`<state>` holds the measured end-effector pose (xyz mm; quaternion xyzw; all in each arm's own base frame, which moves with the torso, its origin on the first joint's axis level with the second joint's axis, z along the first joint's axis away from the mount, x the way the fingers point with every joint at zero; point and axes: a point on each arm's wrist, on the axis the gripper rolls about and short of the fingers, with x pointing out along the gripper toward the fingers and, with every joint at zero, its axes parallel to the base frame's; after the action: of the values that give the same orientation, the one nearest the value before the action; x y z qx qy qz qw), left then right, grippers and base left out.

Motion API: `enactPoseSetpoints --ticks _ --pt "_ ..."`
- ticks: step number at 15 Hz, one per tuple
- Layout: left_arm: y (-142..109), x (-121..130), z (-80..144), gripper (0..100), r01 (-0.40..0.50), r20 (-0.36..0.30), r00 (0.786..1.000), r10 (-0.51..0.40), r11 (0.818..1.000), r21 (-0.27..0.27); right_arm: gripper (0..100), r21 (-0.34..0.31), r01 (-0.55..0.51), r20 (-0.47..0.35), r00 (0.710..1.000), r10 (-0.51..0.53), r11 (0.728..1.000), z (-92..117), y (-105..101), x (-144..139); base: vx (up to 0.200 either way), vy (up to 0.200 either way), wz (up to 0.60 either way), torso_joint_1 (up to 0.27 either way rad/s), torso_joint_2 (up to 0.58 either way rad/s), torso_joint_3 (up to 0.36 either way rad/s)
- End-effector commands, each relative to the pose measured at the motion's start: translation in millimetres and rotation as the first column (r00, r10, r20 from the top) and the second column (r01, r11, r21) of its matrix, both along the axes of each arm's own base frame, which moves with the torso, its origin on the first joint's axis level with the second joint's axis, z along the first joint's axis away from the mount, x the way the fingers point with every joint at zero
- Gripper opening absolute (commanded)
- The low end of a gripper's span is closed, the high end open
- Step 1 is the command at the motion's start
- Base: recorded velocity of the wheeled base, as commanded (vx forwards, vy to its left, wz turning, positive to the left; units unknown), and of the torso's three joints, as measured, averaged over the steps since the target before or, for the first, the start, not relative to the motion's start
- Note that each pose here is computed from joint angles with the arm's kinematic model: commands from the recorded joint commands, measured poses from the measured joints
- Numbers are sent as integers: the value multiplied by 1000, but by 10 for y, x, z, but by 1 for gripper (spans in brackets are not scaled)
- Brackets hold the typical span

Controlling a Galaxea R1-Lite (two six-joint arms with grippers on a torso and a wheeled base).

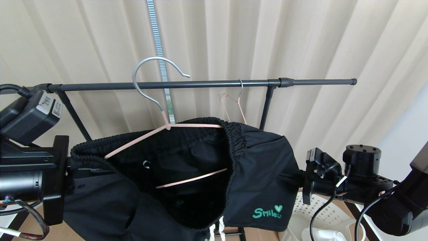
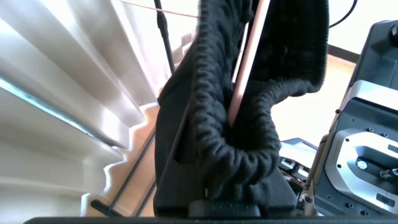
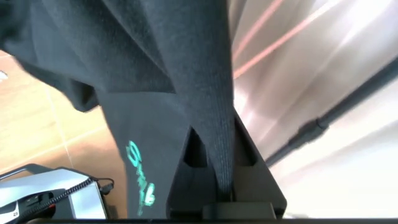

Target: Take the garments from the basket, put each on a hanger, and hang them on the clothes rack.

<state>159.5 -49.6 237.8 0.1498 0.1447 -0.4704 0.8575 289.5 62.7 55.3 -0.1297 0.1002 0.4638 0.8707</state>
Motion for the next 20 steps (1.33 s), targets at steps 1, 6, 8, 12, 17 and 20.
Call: enactPoseSetpoints --ticks 1,6,8,12,17,20 --pt "3 -7 7 0 -8 -9 1000 8 1000 -11 0 -13 19 -4 1000 -20 1000 -20 18 7 0 0 0 0 0 0" --pt "-1 14 -13 0 -16 -33 999 16 1000 -16 100 -17 28 6 1000 -27 999 28 71 -52 0 0 0 0 0 0" --pt "-3 23 -12 0 -22 -44 999 21 999 -24 100 -8 19 20 1000 -19 1000 102 96 -86 0 0 0 0 0 0" --pt "97 166 -102 0 -125 -97 987 125 992 1 100 64 7 91 996 -12 998 439 197 -203 0 0 0 0 0 0" --pt "154 299 -303 0 -230 -154 958 242 969 91 100 199 124 81 986 -142 972 833 401 -333 0 0 0 0 0 0" --pt "159 380 -485 0 -278 -194 930 311 943 181 100 203 143 83 983 -163 969 852 447 -345 0 0 0 0 0 0"
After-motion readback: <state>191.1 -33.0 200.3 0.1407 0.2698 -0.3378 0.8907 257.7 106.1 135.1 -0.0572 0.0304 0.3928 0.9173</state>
